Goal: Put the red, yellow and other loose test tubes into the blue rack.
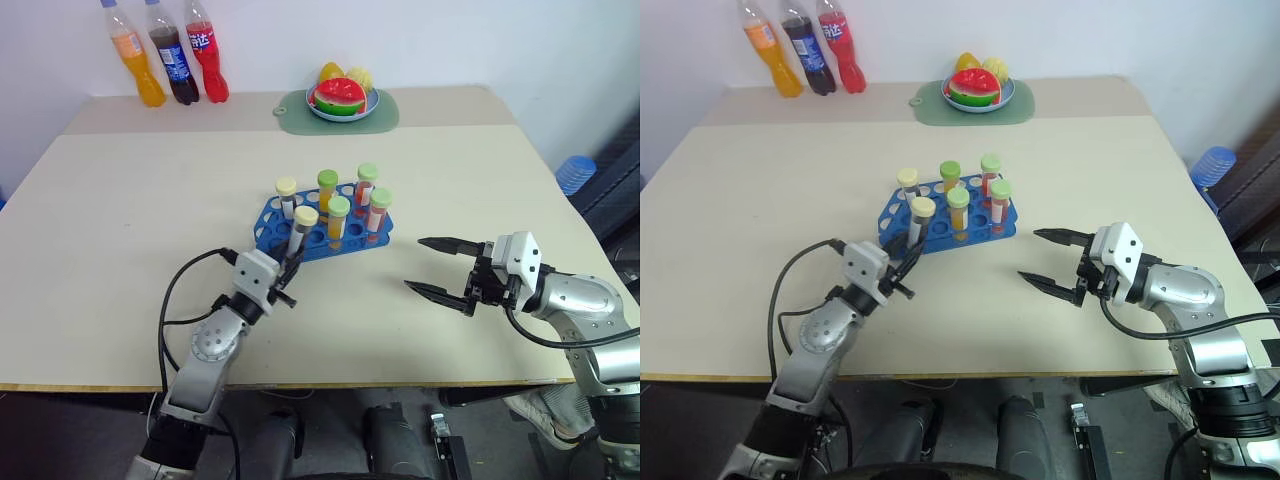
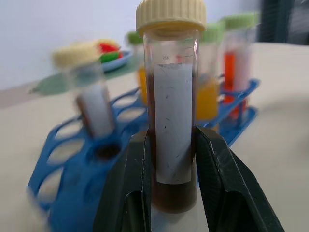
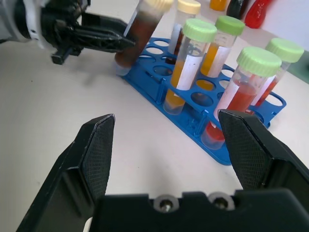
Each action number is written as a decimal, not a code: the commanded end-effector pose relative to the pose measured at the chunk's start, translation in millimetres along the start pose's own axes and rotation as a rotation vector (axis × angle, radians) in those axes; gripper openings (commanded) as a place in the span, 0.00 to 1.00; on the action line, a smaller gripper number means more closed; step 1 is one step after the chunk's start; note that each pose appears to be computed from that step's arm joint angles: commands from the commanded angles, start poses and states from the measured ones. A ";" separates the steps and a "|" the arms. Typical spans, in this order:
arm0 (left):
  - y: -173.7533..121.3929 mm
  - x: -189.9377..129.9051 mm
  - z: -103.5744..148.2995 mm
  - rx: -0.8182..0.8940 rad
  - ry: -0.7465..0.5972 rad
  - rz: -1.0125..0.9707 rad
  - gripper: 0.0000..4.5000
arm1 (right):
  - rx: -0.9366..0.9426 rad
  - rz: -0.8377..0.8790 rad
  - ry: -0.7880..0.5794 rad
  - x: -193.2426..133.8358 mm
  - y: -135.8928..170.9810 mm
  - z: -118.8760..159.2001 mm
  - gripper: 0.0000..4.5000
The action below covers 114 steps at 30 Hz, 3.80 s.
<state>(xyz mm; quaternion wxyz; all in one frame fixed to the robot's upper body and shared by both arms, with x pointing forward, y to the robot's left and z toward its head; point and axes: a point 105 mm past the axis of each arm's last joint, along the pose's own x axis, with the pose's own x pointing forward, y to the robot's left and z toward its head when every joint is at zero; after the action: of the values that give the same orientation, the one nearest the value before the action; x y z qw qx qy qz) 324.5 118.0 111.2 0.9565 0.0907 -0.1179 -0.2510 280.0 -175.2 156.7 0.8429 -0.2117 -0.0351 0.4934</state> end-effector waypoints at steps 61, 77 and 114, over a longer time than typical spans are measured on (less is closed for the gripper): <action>37.5 45.4 32.7 0.035 -0.200 0.023 0.16 | 0.005 -0.035 -0.045 1.2 10.0 3.0 0.84; 21.7 42.6 25.0 0.002 -0.192 -0.039 0.16 | 0.015 -0.046 -0.050 0.8 13.7 3.1 0.84; 7.1 49.8 7.7 -0.156 -0.170 -0.120 0.39 | 0.027 -0.044 -0.048 1.7 17.3 3.3 0.84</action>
<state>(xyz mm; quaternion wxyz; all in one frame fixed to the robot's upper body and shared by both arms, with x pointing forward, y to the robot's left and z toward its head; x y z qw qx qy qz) 373.4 104.8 125.6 0.9391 0.0156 -0.1674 -0.2997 268.2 -169.1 142.0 0.8587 -0.1807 -0.0298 0.4786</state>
